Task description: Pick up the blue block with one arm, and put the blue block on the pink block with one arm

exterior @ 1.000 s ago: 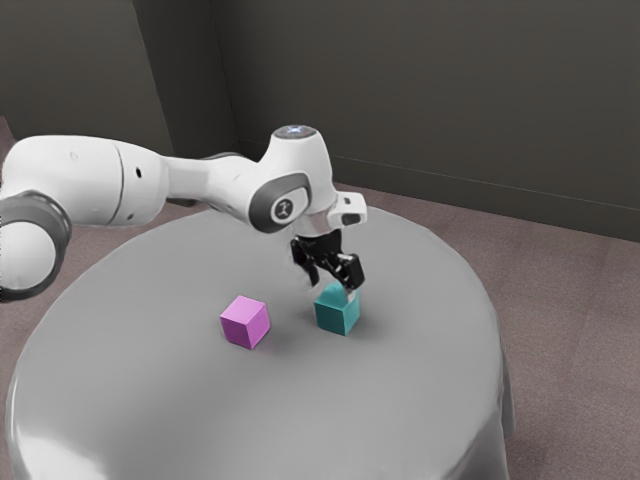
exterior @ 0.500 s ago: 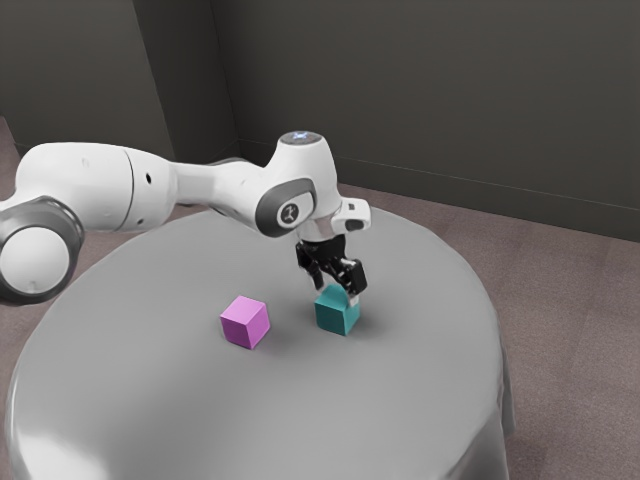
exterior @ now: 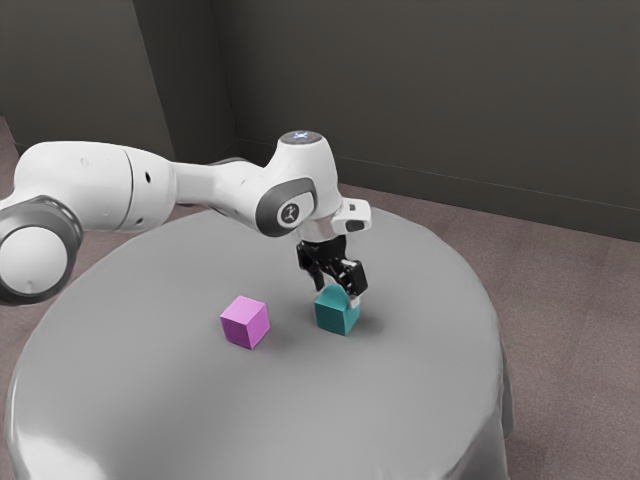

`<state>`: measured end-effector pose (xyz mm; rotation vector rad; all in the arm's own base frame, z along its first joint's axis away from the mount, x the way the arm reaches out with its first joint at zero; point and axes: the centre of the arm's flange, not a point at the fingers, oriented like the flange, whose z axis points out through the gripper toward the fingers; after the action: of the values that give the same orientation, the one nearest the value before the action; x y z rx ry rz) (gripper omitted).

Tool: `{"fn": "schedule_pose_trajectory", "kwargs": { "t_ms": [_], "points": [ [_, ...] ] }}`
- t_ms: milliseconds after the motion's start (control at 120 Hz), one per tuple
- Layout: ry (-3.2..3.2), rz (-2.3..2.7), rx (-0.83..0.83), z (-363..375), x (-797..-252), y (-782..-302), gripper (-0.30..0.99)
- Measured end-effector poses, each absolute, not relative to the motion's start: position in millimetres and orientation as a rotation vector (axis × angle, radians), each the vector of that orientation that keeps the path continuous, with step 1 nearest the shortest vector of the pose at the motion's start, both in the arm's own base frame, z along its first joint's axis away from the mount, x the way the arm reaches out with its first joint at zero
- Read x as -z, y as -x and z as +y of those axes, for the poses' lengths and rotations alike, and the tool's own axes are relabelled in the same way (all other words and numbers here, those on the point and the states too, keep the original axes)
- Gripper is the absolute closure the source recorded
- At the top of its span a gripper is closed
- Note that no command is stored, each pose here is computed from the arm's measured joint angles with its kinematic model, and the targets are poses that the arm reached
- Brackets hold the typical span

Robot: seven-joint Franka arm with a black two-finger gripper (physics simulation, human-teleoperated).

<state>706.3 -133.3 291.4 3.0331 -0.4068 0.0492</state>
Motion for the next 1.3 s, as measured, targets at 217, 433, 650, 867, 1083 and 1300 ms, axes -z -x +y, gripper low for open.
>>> {"fn": "schedule_pose_trajectory", "kwargs": {
  "t_ms": [217, 433, 650, 867, 1083, 1300],
  "points": [
    [-3.032, -0.389, -0.025, -134, -289, -704, 0.00],
    [-3.032, -0.364, -0.009, -132, -285, -704, 0.00],
    [-3.034, -0.341, -0.010, -128, -284, -706, 0.00],
    [-3.033, -0.336, -0.018, -128, -283, -707, 0.00],
    [-3.029, -0.326, -0.008, -128, -274, -708, 0.00],
    [-3.027, -0.322, 0.004, -129, -267, -707, 0.00]
  ]
}}
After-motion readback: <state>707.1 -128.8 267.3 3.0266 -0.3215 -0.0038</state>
